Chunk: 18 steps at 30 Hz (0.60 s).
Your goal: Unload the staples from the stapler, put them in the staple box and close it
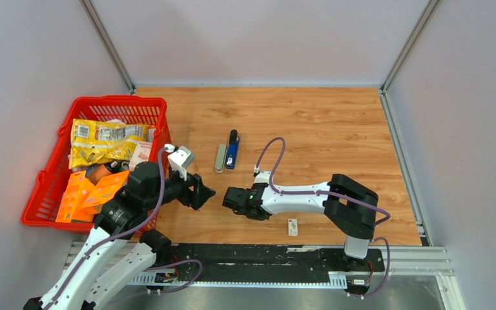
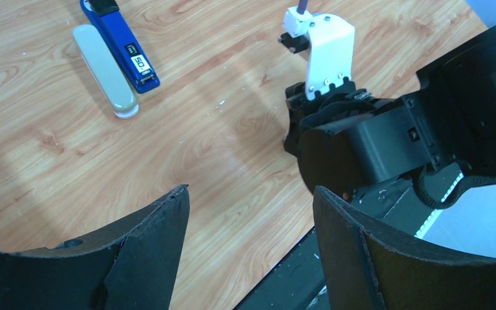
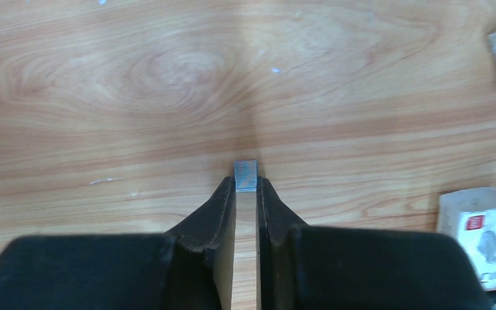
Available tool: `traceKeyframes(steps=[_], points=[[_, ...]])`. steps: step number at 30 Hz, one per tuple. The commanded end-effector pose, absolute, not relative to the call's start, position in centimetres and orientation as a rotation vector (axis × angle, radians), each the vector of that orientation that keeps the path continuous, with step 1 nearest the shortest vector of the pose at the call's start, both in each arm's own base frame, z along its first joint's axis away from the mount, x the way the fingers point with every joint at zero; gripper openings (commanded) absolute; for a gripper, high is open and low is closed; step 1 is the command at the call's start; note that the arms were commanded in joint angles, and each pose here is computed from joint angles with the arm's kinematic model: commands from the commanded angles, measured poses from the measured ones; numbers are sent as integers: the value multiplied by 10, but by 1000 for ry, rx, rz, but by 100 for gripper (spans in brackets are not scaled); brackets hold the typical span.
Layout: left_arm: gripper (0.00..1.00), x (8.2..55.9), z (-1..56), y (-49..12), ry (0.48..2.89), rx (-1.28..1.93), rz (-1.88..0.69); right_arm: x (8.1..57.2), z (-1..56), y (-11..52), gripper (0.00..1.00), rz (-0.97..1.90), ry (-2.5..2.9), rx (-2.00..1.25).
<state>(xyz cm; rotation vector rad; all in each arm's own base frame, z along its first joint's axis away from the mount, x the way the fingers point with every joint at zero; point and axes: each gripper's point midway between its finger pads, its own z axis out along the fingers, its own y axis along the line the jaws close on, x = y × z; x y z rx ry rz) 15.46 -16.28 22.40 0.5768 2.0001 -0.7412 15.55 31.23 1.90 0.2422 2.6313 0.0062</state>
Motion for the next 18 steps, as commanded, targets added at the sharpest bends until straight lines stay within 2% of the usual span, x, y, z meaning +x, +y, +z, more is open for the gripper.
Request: traceKeyframes(steps=[1,9,18], points=[[78,158,224,-164,1993,584,-728,171,45,293,11,39,2549,308],[78,162,219,-164,2016,577,-713,184,86,242,12,-2,2459,308],[78,165,216,-162,2035,563,-692,195,77,183,12,-102,2485,370]])
